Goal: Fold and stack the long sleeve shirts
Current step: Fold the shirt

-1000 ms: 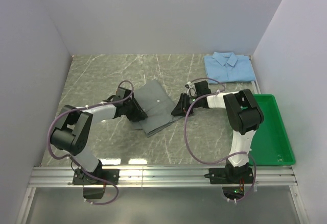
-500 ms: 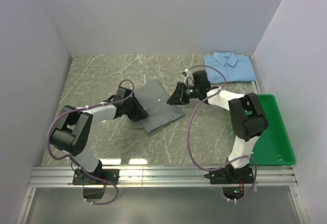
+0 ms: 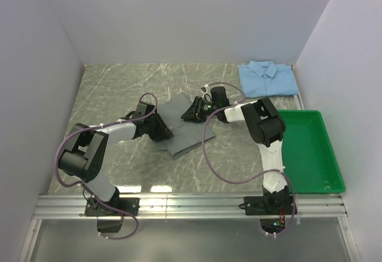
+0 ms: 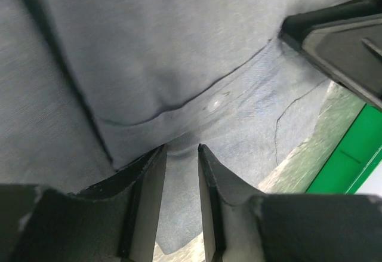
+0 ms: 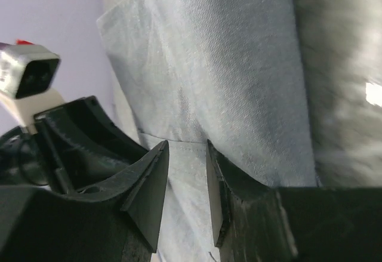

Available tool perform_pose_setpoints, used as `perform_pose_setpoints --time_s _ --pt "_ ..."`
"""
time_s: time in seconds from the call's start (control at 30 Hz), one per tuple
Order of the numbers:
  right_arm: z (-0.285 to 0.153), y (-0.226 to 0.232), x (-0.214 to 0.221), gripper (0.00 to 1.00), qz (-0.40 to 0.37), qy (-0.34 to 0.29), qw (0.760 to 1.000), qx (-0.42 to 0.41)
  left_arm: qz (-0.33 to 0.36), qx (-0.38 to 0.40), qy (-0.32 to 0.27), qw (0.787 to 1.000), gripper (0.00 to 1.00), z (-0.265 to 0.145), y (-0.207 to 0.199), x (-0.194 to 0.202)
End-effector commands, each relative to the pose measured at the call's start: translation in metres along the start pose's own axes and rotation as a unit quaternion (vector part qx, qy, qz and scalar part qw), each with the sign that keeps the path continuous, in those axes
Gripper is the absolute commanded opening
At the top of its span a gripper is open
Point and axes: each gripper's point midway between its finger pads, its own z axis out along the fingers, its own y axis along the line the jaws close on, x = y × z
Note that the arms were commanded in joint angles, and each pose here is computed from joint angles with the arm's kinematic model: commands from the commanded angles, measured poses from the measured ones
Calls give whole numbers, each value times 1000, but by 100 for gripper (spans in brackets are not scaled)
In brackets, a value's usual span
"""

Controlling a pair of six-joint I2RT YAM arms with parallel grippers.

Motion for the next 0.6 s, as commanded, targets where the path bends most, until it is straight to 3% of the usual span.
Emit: perform_pose_setpoints --time_s 0.0,0.2,0.3,0.37,0.57 --pt "-15 -21 -20 40 51 -58 997 19 21 -31 17 999 34 -1 19 10" --pt "-43 -32 8 40 73 -78 991 79 22 -58 45 997 33 -13 41 30" --pt "-54 -23 29 40 91 -80 990 74 15 -47 27 998 35 -23 40 22" --pt "-60 -19 41 40 91 -79 991 64 21 -39 4 999 39 -32 33 12" --pt "-74 47 11 40 10 -102 995 1 58 40 -66 995 48 -67 -35 -30"
